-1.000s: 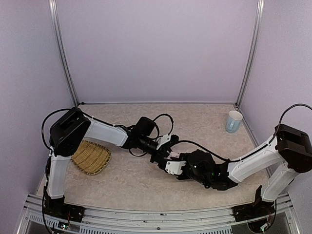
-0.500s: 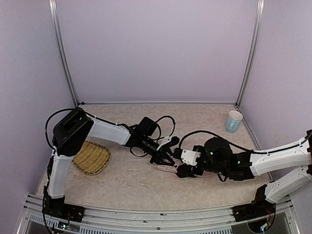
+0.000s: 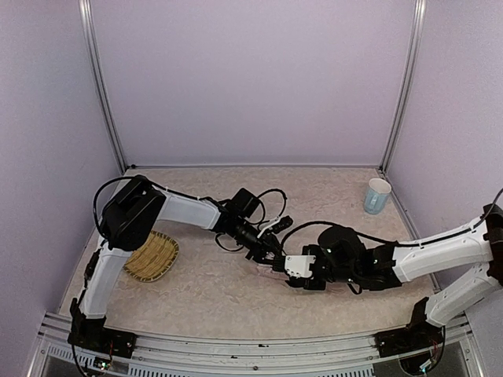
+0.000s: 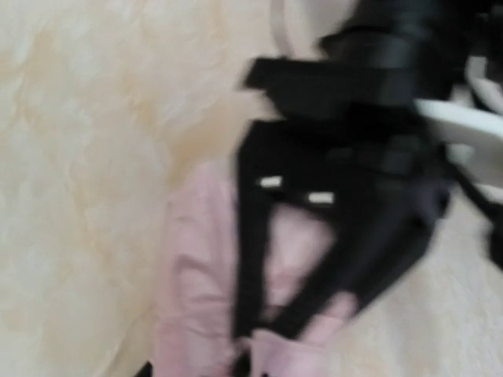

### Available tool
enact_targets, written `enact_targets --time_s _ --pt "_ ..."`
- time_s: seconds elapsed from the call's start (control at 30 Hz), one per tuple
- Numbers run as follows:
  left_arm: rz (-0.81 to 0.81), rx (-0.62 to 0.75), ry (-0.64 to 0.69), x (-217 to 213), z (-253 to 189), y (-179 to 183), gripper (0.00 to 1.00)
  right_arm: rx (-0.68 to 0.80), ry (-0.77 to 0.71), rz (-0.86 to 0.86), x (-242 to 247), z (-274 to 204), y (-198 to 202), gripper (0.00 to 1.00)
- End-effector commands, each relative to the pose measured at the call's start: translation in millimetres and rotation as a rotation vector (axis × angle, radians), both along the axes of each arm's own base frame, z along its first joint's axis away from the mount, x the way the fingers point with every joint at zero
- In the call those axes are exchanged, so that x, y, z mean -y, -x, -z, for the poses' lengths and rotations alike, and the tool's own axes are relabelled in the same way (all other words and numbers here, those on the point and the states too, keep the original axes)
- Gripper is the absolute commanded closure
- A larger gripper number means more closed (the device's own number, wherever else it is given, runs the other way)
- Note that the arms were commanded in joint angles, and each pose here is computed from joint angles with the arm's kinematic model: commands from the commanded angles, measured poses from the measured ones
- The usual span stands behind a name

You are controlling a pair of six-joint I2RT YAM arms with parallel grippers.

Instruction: Put away the umbrella

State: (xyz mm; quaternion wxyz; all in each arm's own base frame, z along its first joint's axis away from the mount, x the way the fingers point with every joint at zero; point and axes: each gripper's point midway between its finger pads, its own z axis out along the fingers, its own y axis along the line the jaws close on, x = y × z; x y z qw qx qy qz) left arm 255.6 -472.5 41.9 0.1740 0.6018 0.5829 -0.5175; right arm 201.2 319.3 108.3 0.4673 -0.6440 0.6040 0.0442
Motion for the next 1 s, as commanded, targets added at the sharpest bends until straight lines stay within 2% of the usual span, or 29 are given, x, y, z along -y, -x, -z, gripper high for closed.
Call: enact_targets --time_s 0.0,0.07,0.1,0.17,0.23,0.27,0.43,0.57,0.77,0.83,0.87,0.97 --pt "-0.205 -0.199 -0.471 -72.6 127.8 -11.3 0.91 0.045 0.075 -0.052 -13.0 31.5 -7.0 1.00" --pt "-0.190 -0.202 -0.457 -70.5 124.3 -10.0 0.76 0.019 0.118 -0.005 -5.3 49.9 -27.6 1.00" --pt "-0.180 -0.196 -0.443 -69.5 119.6 -9.1 0.64 0.001 0.110 0.009 -3.1 52.4 -36.3 1.00" --pt "-0.156 -0.171 -0.413 -67.1 110.7 -7.3 0.47 -0.026 0.108 0.036 3.3 59.3 -48.4 1.00" --pt "-0.137 -0.134 -0.381 -65.5 101.1 -8.7 0.08 -0.041 0.112 0.042 5.2 63.3 -53.2 1.00" --pt "-0.130 -0.121 -0.366 -65.4 96.7 -9.7 0.02 -0.053 0.104 0.030 3.4 63.5 -53.0 1.00" --pt "-0.148 -0.044 -0.316 -71.2 74.4 -27.4 0.01 -0.106 0.088 0.007 -0.7 65.5 -53.2 1.00" --pt "-0.224 0.075 -0.256 -81.7 40.3 -50.6 0.01 -0.129 0.075 0.007 -1.0 64.5 -56.4 1.00" --pt "-0.503 0.442 -0.139 -100.5 -67.6 -94.9 0.01 -0.143 0.066 -0.001 -4.7 60.7 -60.3 1.00" --pt "-0.617 0.573 -0.014 -107.2 -126.3 -106.6 0.01 -0.145 0.062 -0.004 -6.2 58.6 -61.3 1.00" --pt "-0.646 0.609 0.090 -111.6 -158.1 -104.5 0.01 -0.145 0.058 -0.009 -7.4 57.0 -61.3 1.00" --pt "-0.694 0.577 0.513 -130.3 -245.6 -75.8 0.01 -0.152 0.042 -0.016 -8.2 54.6 -62.0 1.00"
